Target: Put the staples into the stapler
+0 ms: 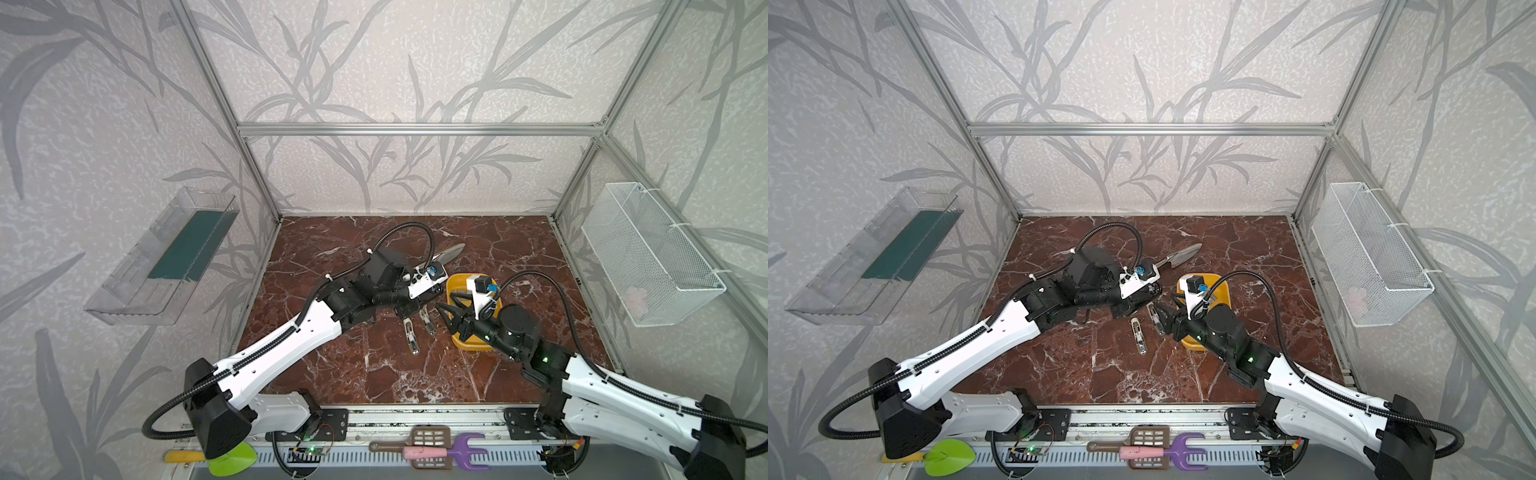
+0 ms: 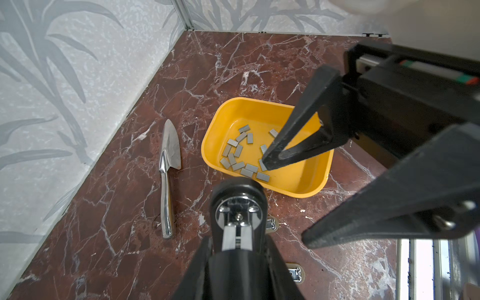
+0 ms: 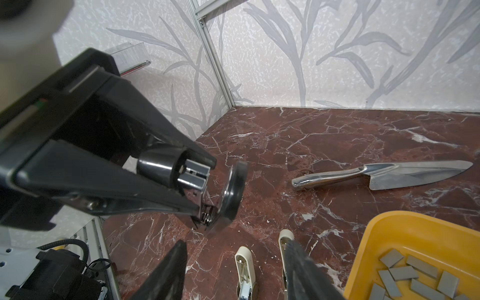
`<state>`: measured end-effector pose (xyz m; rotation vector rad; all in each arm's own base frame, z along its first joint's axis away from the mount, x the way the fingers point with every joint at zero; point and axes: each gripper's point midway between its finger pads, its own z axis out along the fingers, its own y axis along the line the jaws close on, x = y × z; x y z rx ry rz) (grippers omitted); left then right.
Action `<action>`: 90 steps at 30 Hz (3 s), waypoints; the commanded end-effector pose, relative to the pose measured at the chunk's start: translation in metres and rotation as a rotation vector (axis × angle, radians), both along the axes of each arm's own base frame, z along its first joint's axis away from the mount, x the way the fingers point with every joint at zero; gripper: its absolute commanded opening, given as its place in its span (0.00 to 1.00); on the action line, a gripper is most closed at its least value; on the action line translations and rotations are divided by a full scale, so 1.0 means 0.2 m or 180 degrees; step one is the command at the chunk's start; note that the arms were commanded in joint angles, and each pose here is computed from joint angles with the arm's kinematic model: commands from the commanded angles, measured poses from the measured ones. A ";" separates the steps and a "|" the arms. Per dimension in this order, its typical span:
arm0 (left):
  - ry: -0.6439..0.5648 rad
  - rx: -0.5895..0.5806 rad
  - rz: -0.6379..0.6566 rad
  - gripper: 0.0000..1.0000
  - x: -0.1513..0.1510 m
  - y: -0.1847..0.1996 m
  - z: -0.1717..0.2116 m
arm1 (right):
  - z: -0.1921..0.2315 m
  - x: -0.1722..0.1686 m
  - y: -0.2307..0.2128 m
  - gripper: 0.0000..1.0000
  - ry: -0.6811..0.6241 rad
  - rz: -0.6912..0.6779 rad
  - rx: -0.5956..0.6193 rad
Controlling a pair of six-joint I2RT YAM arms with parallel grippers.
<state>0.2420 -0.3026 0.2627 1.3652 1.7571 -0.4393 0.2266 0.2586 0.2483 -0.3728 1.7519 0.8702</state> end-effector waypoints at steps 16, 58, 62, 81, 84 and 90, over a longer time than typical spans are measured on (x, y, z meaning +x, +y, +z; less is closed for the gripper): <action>-0.0407 -0.0060 -0.0486 0.00 -0.15 -0.07 0.07 | -0.04 0.04 -0.02 0.47 0.0281 -0.0191 0.0063; -0.0884 -0.1133 -0.0362 0.00 -0.19 0.13 0.43 | -0.39 0.19 -0.15 0.00 0.1090 -0.0727 0.0094; -0.0834 -0.1380 -0.0254 0.00 -0.16 0.19 0.50 | -0.40 0.19 -0.16 0.00 0.1121 -0.0734 0.0092; -0.1049 -0.2130 -0.0551 0.00 -0.26 0.34 0.72 | -0.46 0.23 -0.20 0.13 0.1334 -0.0776 0.0237; -0.1091 -0.2206 -0.0565 0.00 -0.27 0.36 0.74 | -0.45 0.24 -0.23 0.31 0.1281 -0.0839 0.0214; -0.1173 -0.2265 -0.0578 0.00 -0.30 0.39 0.78 | -0.42 0.24 -0.23 0.46 0.1242 -0.0822 0.0208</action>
